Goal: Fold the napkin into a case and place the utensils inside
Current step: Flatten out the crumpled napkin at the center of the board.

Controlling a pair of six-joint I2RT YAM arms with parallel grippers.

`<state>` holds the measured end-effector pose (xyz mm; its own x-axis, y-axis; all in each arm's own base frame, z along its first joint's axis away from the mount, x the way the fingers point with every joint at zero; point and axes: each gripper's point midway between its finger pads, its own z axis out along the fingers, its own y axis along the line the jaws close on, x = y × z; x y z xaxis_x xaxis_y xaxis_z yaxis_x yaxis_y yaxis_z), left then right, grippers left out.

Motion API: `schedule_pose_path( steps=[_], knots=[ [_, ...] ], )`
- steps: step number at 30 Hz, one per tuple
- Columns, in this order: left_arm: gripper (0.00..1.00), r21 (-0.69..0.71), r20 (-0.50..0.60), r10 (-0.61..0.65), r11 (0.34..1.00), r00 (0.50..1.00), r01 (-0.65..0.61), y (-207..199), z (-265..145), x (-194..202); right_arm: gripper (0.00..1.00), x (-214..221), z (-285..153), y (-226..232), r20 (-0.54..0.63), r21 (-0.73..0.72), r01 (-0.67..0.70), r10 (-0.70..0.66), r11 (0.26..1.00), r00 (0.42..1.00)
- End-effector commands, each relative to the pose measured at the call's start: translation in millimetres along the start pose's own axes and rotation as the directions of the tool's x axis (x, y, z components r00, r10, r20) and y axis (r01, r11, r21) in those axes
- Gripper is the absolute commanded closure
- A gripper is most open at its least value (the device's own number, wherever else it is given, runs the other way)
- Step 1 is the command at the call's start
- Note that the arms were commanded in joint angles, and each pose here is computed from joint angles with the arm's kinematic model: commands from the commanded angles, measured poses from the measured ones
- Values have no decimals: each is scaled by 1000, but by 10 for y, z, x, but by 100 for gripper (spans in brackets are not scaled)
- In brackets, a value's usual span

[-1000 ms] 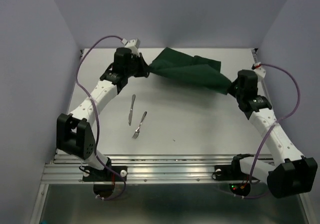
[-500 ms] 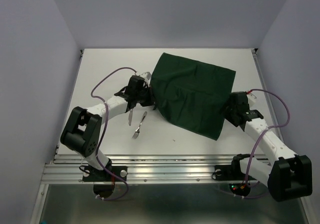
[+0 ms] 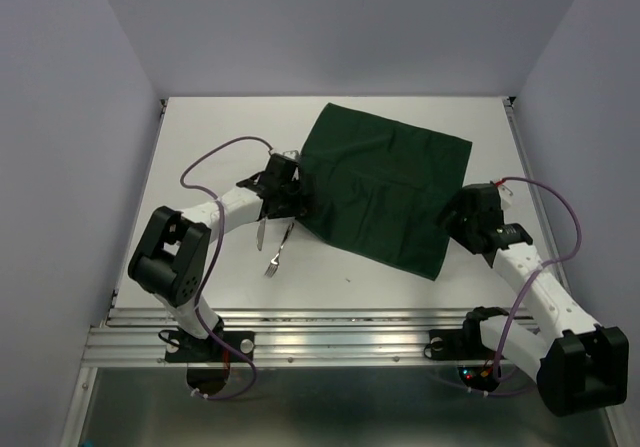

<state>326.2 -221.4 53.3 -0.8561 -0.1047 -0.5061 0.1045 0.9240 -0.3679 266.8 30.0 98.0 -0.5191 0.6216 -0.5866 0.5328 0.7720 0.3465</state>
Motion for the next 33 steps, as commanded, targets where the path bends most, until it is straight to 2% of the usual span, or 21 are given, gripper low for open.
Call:
schedule_pose_path(
  steps=[1,6,7,10,12,15,16,20,29,33],
  knots=[
    [3,-179,82,16,984,997,-1,222,-175,-307,18,45,-36,5,-15,-20,10,-10,1000,1000],
    [16,-304,96,-23,951,995,51,441,-212,-327,16,23,-36,31,-10,-28,19,-19,999,1000],
    [24,-323,103,-42,943,994,73,474,-201,-314,16,28,-32,39,-14,-30,21,-21,999,1000],
    [33,-383,122,-56,919,991,98,602,-225,-288,16,28,-14,61,-20,-34,21,-22,999,1000],
    [34,-355,115,-58,930,992,95,569,-217,-247,16,34,-7,77,-24,-40,22,-23,999,999],
    [34,-222,118,-46,972,992,72,334,-234,-209,16,40,2,92,-26,-49,26,-27,998,999],
    [30,-148,141,-47,987,989,68,186,-267,-266,16,61,12,98,-34,-54,27,-29,998,999],
    [26,-58,106,-16,998,994,22,-19,-206,-205,16,221,58,51,-97,-44,24,-28,999,995],
    [47,-33,23,49,998,999,-48,-289,138,-125,19,723,-8,-334,-238,75,-59,76,995,968],
    [57,-24,17,57,998,998,-57,-352,207,-155,22,927,-35,-346,-295,60,-128,140,990,945]
  ],
)
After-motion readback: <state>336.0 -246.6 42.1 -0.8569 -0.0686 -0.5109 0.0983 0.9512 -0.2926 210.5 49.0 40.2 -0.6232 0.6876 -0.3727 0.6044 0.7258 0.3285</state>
